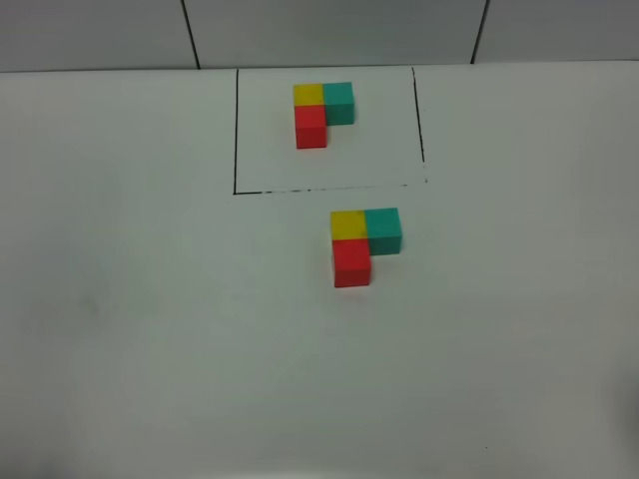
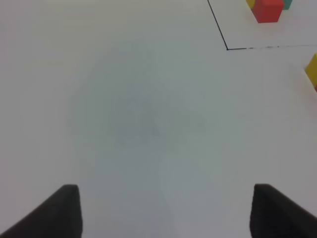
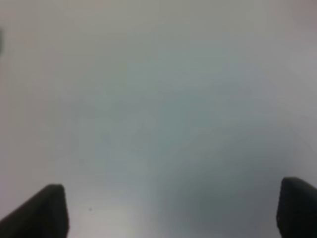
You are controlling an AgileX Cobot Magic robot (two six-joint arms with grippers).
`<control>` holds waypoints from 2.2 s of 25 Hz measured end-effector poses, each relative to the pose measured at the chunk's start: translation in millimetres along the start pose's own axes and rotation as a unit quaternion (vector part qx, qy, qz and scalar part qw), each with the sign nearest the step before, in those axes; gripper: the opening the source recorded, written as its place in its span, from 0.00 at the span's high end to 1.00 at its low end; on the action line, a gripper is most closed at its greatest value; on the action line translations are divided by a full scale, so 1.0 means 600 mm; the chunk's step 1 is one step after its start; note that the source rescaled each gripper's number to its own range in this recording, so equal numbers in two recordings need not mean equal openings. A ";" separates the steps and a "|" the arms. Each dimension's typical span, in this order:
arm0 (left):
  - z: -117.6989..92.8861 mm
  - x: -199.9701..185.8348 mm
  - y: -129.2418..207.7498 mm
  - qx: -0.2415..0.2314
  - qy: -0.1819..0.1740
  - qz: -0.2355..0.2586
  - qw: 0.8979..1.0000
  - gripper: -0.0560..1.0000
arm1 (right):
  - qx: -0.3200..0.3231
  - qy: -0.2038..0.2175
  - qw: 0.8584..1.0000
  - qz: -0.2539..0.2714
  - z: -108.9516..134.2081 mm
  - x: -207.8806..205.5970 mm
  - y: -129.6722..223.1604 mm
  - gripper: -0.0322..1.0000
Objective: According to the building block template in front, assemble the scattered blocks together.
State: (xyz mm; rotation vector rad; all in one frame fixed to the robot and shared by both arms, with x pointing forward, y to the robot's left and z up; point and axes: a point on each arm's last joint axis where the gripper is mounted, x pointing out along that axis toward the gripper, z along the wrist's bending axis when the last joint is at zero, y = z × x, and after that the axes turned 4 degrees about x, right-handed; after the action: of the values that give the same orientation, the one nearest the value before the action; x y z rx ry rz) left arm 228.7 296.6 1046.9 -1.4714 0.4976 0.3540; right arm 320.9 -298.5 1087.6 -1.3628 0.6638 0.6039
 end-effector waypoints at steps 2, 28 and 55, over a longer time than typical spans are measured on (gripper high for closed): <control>0.000 0.000 0.000 0.000 0.000 0.000 1.000 0.37 | -0.003 -0.011 1.000 -0.015 0.001 -0.013 0.021 0.26; 0.000 0.000 0.000 0.000 0.000 0.000 1.000 0.37 | -0.006 -0.026 0.989 -0.145 -0.011 -0.046 0.137 0.26; 0.000 0.000 0.000 0.000 0.000 0.000 1.000 0.37 | -0.007 -0.023 0.989 -0.145 -0.011 -0.046 0.137 0.27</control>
State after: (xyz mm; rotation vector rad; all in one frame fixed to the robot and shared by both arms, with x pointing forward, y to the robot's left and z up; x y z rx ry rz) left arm 228.7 296.6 1046.9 -1.4710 0.4972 0.3544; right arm 242.0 -296.1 1051.8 -1.4226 0.4130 0.4049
